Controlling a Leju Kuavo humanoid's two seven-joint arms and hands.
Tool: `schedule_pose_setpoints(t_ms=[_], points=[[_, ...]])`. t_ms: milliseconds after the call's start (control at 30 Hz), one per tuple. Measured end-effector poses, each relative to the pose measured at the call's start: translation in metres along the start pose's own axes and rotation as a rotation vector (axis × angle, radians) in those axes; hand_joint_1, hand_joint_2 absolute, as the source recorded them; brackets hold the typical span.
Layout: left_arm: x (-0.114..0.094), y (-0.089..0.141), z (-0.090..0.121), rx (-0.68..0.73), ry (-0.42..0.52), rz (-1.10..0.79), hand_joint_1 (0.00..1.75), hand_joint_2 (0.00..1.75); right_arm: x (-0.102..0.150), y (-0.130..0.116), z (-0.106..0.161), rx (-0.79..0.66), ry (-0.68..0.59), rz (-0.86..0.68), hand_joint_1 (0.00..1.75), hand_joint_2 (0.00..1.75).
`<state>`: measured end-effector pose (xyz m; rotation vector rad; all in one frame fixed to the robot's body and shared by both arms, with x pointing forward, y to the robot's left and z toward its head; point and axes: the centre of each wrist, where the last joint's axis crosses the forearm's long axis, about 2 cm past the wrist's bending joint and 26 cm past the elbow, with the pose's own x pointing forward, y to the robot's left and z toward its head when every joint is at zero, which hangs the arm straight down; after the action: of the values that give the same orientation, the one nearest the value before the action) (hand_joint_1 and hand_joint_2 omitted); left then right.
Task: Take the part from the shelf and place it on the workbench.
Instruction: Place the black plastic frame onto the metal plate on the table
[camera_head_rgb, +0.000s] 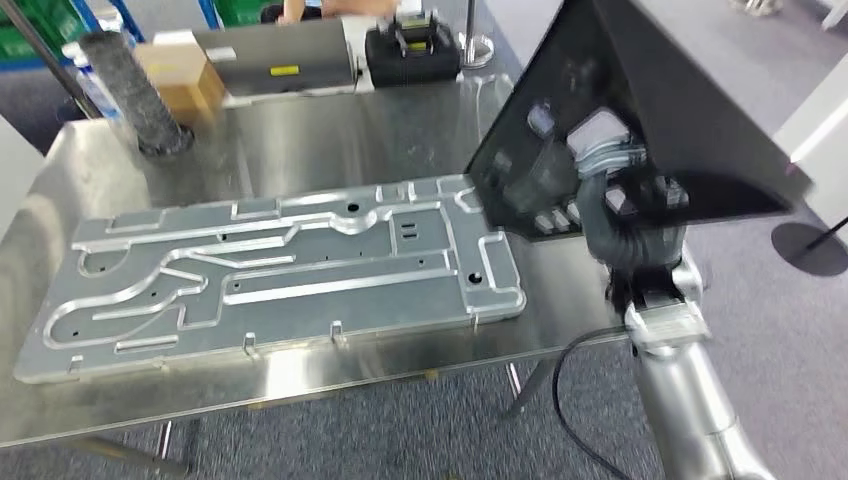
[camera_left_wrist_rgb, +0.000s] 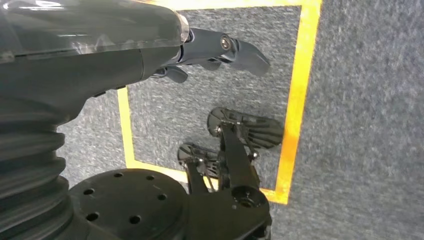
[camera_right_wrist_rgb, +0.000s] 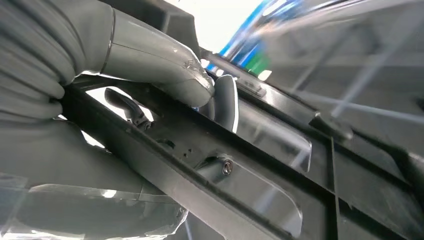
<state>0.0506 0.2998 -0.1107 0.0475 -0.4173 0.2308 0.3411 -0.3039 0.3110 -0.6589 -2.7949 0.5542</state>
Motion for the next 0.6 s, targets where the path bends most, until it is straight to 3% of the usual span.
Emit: schedule_pose_setpoints(t_ms=[100, 167, 333, 467, 600], points=[[0.003, 0.000, -0.001, -0.003, -0.012, 0.000, 0.00, 1.75, -0.017, -0.004, -0.046, 0.025, -0.060, 0.355, 1.75, 1.75], [0.007, -0.001, -0.002, -0.006, -0.021, 0.000, 0.00, 1.75, -0.024, -0.005, -0.079, 0.036, -0.095, 0.502, 1.75, 1.75], [0.012, -0.004, -0.003, -0.011, -0.033, 0.007, 0.00, 1.75, -0.029, 0.006, -0.122, 0.117, -0.164, 0.705, 1.75, 1.75], [0.014, -0.007, -0.004, -0.016, -0.040, 0.007, 0.00, 1.75, -0.038, 0.026, -0.151, 0.354, -0.152, 0.845, 1.75, 1.75], [0.019, -0.010, -0.005, -0.026, -0.051, 0.007, 0.00, 1.75, -0.054, 0.047, -0.150, 0.599, -0.097, 0.882, 1.75, 1.75]])
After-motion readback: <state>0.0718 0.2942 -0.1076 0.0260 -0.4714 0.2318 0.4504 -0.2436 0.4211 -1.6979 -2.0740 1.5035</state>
